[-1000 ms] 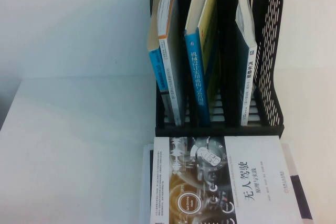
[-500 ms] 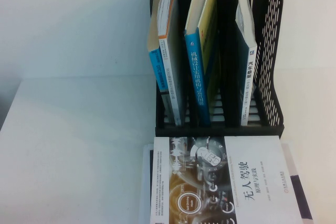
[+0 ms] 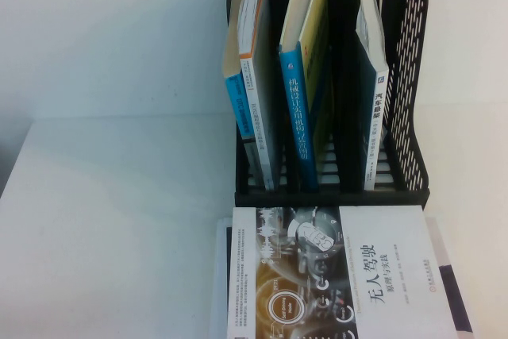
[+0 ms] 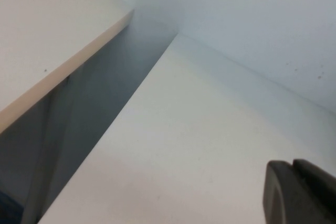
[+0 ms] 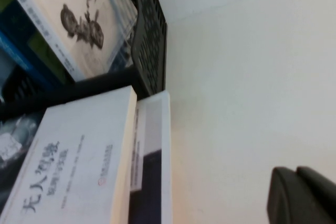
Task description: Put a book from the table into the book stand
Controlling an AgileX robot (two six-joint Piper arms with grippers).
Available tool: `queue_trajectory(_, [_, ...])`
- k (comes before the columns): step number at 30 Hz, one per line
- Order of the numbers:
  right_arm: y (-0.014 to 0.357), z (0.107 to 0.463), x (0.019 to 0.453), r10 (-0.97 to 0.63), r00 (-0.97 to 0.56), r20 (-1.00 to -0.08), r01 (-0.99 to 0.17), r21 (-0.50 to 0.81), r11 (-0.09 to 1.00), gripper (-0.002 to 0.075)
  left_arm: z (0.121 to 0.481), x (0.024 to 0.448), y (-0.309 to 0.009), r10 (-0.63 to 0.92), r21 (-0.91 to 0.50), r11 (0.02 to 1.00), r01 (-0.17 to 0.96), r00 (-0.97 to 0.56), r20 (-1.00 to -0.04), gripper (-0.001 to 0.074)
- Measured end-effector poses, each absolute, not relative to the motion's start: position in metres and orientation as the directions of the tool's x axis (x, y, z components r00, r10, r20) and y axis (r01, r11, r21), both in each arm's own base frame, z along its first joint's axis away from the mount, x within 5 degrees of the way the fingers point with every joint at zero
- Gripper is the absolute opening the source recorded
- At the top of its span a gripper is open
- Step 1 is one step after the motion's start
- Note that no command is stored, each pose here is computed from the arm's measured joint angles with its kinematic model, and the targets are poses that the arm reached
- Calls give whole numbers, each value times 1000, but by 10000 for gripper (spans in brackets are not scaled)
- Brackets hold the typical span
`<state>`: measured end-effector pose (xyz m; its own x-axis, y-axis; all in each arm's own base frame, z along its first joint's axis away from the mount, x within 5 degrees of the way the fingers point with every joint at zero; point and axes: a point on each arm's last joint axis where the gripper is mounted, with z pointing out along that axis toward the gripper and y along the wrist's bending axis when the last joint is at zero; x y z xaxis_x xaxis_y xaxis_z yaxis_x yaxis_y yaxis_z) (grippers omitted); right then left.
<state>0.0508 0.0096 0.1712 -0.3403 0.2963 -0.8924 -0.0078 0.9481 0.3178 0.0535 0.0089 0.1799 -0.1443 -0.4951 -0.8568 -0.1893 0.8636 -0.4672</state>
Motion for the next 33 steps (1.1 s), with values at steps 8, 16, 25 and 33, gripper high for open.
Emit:
queue_trajectory(8, [4,198,57,483,-22,-875,-50,484,874,-3,199,56,2,-458,-458,888,-21,11,-889,-4])
queue_trajectory(16, [-3,213,55,553,146,-820,-72,549,833,-3,229,51,-9,-453,-399,885,240,249,-856,-4])
queue_trajectory(25, [-15,246,45,585,425,-691,-142,587,797,-3,250,40,-10,-598,-444,793,416,393,-699,-4])
queue_trajectory(33, [-10,331,11,513,572,-640,-260,451,854,-3,301,25,-5,-635,-479,770,421,431,-641,-4])
